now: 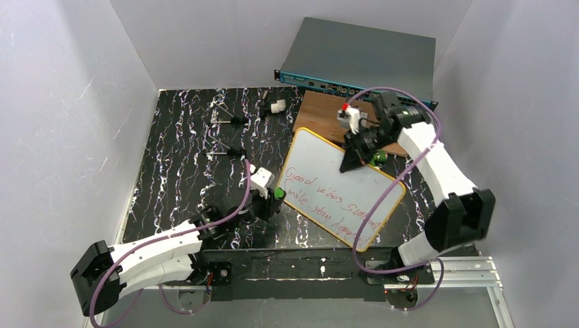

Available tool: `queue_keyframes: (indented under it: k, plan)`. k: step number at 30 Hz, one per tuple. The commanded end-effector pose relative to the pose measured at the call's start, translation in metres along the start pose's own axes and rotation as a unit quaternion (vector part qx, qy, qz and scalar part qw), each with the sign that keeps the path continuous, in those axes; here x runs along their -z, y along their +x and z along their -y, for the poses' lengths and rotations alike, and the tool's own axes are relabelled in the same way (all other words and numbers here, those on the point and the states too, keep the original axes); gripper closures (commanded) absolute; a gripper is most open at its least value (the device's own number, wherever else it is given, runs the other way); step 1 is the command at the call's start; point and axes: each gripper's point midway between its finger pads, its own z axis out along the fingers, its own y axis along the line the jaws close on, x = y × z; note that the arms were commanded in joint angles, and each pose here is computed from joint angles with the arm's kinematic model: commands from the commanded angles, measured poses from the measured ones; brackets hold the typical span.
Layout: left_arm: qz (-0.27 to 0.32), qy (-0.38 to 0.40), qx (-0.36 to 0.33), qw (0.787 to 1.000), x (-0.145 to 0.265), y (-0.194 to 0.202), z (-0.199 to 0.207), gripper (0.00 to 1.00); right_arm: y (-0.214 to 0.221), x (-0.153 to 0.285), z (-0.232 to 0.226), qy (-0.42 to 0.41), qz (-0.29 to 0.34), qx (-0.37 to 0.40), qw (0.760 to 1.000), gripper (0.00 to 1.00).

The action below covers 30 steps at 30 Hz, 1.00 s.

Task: Erase the whiteboard
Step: Pick up the whiteboard eraser from the center of the board.

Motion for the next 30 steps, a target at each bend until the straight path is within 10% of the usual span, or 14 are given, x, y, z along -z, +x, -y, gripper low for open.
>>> queue_keyframes:
  k: [1,30]
  plan:
    - [0.104,-0.041,-0.074,0.991,0.004,-0.051,-0.020,1.00,-0.059,-0.002,-0.019,-0.020,0.021,0.103,0.994,0.99]
    - [0.145,-0.094,-0.097,0.980,-0.077,-0.101,-0.084,1.00,-0.066,-0.043,-0.028,-0.079,-0.027,0.104,0.991,0.99]
